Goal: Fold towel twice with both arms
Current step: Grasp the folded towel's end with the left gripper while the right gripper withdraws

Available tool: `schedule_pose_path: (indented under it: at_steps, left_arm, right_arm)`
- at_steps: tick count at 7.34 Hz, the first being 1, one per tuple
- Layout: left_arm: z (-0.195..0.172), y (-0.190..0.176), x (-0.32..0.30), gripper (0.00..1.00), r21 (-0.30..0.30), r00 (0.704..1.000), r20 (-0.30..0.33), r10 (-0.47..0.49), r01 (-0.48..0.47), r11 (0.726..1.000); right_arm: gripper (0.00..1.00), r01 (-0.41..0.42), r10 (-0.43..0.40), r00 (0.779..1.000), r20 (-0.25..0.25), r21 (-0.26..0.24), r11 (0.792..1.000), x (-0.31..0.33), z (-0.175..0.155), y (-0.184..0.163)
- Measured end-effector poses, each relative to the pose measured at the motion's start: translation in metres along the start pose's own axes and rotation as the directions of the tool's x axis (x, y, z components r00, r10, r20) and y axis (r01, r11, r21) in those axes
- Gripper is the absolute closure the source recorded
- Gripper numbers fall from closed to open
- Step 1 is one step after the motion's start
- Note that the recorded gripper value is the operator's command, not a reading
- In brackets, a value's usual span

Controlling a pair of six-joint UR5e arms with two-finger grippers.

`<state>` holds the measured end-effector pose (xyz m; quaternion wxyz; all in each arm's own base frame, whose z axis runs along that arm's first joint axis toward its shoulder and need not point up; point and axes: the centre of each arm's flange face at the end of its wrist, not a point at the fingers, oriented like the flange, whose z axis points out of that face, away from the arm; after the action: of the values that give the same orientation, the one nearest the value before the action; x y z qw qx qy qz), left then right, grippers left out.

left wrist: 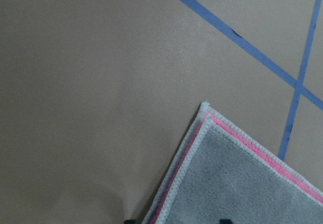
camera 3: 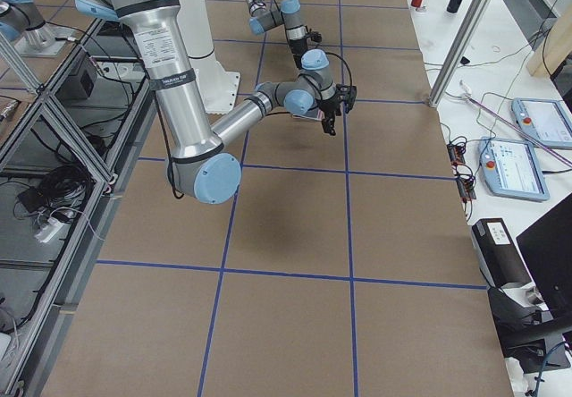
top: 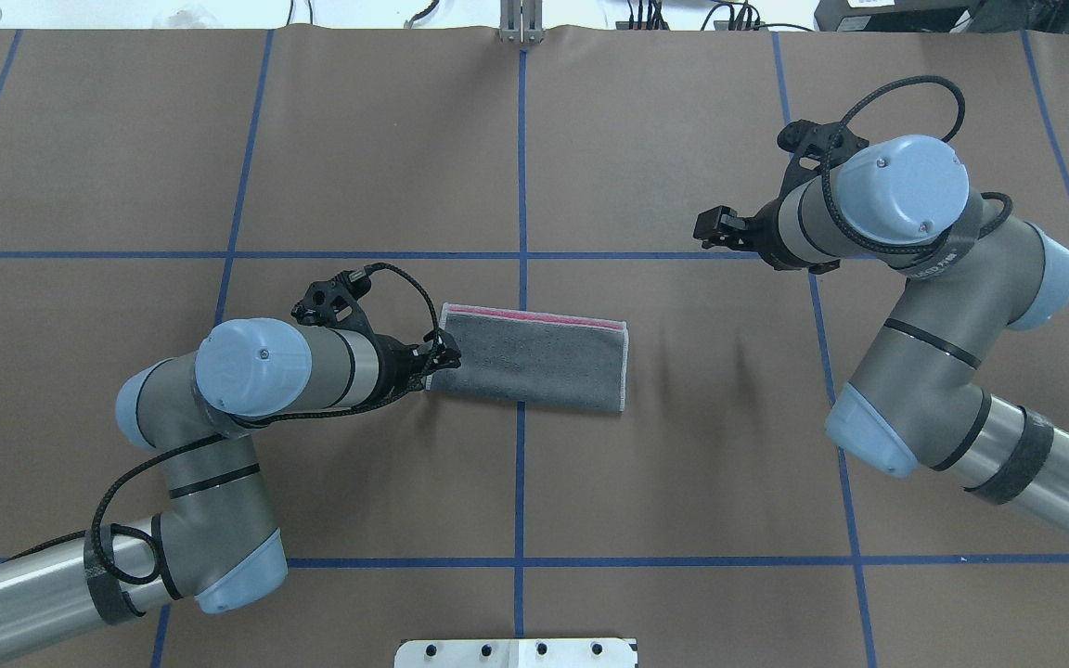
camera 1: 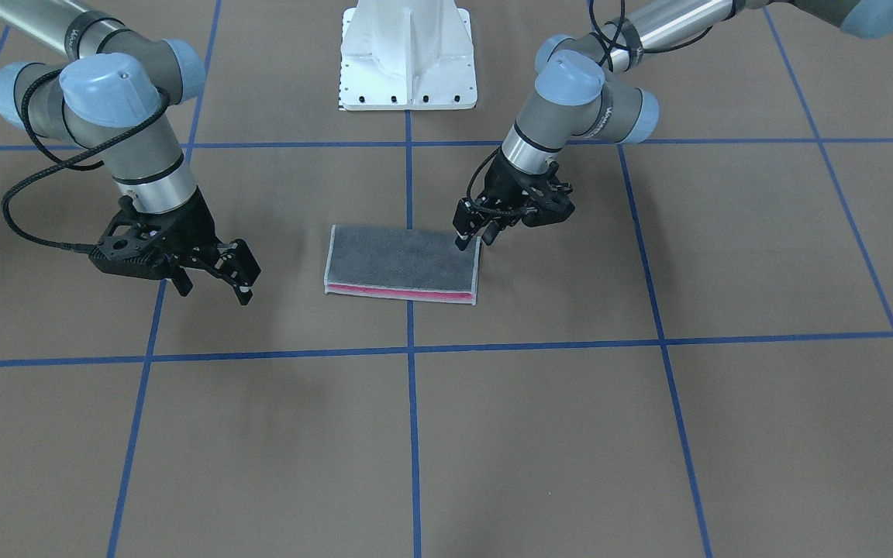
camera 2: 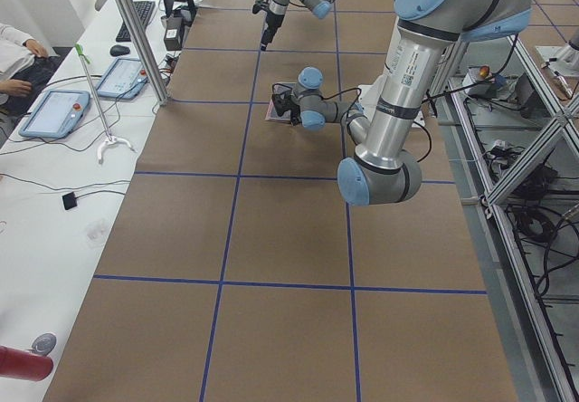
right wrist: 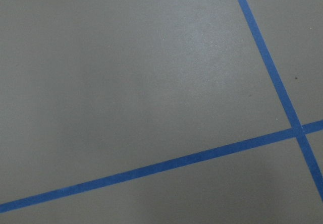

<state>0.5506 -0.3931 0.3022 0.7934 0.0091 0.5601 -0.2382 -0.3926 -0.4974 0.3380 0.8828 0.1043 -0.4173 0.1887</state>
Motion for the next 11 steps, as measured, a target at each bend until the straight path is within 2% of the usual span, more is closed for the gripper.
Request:
schedule_pose_path:
  at_steps: [1, 2, 3, 8, 11]
  left_arm:
    - [0.0005, 0.0014, -0.0017, 0.37, -0.002, 1.000, 0.002, 0.001, -0.001, 1.000]
    - [0.0002, 0.0020, -0.0016, 0.48, -0.003, 1.000, 0.001, 0.001, -0.001, 1.000]
    - [-0.0003, 0.0025, -0.0012, 0.55, -0.004, 1.000, 0.000, 0.001, -0.001, 1.000]
    - [-0.0010, 0.0019, -0.0035, 0.55, 0.000, 1.000, 0.001, 0.001, -0.001, 1.000]
    - [-0.0012, 0.0016, -0.0050, 0.76, 0.000, 1.000, 0.002, 0.001, -0.001, 1.000]
  right_arm:
    - [0.00, 0.000, 0.000, 1.000, 0.000, 0.000, 1.000, 0.0002, 0.0001, 0.0000]
    - [0.00, 0.000, 0.000, 1.000, 0.000, 0.000, 1.000, 0.0003, 0.0001, 0.0000]
    - [0.00, 0.000, 0.000, 1.000, -0.001, 0.000, 1.000, 0.0003, 0.0001, 0.0000]
    - [0.00, 0.000, 0.000, 1.000, 0.002, 0.000, 1.000, 0.0000, -0.0006, 0.0001]
    - [0.00, 0.000, 0.000, 1.000, 0.002, 0.002, 1.000, -0.0002, -0.0014, -0.0015]
